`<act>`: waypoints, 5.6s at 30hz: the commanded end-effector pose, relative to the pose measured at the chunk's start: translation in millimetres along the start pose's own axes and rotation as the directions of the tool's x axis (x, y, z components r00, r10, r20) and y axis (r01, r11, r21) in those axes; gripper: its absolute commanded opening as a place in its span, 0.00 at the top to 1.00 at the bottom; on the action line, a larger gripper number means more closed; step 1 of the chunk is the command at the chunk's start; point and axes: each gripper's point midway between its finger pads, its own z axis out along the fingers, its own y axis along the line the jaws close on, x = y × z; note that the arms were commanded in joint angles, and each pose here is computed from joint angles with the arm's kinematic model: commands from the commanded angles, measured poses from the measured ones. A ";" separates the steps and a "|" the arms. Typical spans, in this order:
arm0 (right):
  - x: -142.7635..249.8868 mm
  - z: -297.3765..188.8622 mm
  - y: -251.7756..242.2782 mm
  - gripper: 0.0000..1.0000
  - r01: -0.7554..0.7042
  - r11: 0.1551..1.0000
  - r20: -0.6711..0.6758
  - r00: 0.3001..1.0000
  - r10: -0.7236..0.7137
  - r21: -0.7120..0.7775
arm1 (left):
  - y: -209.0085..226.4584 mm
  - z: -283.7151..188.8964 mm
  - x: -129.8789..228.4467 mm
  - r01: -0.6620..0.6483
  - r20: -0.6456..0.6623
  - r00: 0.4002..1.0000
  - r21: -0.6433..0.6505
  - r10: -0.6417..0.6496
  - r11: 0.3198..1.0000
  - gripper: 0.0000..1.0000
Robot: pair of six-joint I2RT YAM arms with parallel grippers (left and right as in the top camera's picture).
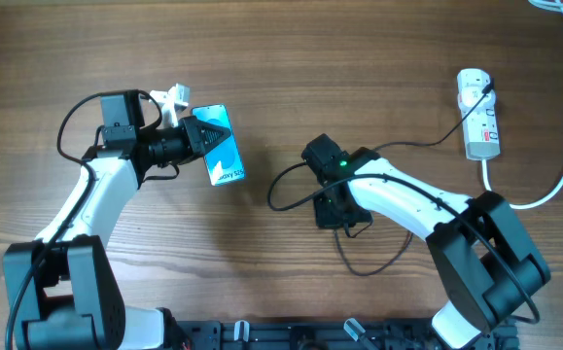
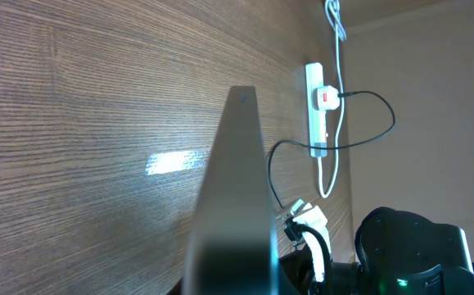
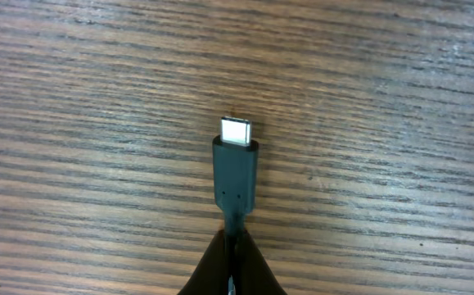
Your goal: Plug charger to phone and switch on socket
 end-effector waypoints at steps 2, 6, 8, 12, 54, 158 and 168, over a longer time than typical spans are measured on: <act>14.3 25.0 5.6 0.96 0.091 0.993 -0.091 0.991 -0.098 -0.077 | -1.8 -0.8 2.4 0.014 -0.010 1.000 0.016 -0.014 1.000 0.96; 8.4 -21.6 42.8 0.95 0.243 0.926 0.027 0.969 -0.246 -0.289 | -0.3 -2.4 1.0 0.012 -0.004 1.000 0.014 -0.012 1.000 0.96; 10.0 -53.7 63.6 0.95 0.332 0.855 0.124 0.943 -0.308 -0.398 | -1.0 -2.4 -0.6 0.012 0.001 1.000 0.016 -0.012 1.000 0.96; 19.9 -107.3 108.3 0.95 0.505 0.617 0.309 0.861 -0.403 -0.603 | -4.0 -2.5 -6.1 0.041 0.018 0.999 0.029 -0.042 0.999 0.96; -4.4 -104.6 175.4 0.96 0.511 0.651 0.494 0.838 -0.232 -0.561 | -46.3 4.3 14.6 -0.066 -0.074 0.994 0.230 0.085 0.971 0.96; 9.5 -121.2 169.1 0.95 0.530 0.637 0.415 0.845 -0.339 -0.560 | -56.2 9.3 18.9 -0.088 -0.087 0.990 0.260 0.114 0.962 0.96; 4.8 -120.3 167.5 0.96 0.571 0.636 0.453 0.815 -0.362 -0.518 | -53.3 10.1 18.0 -0.086 -0.084 0.990 0.242 0.109 0.966 0.96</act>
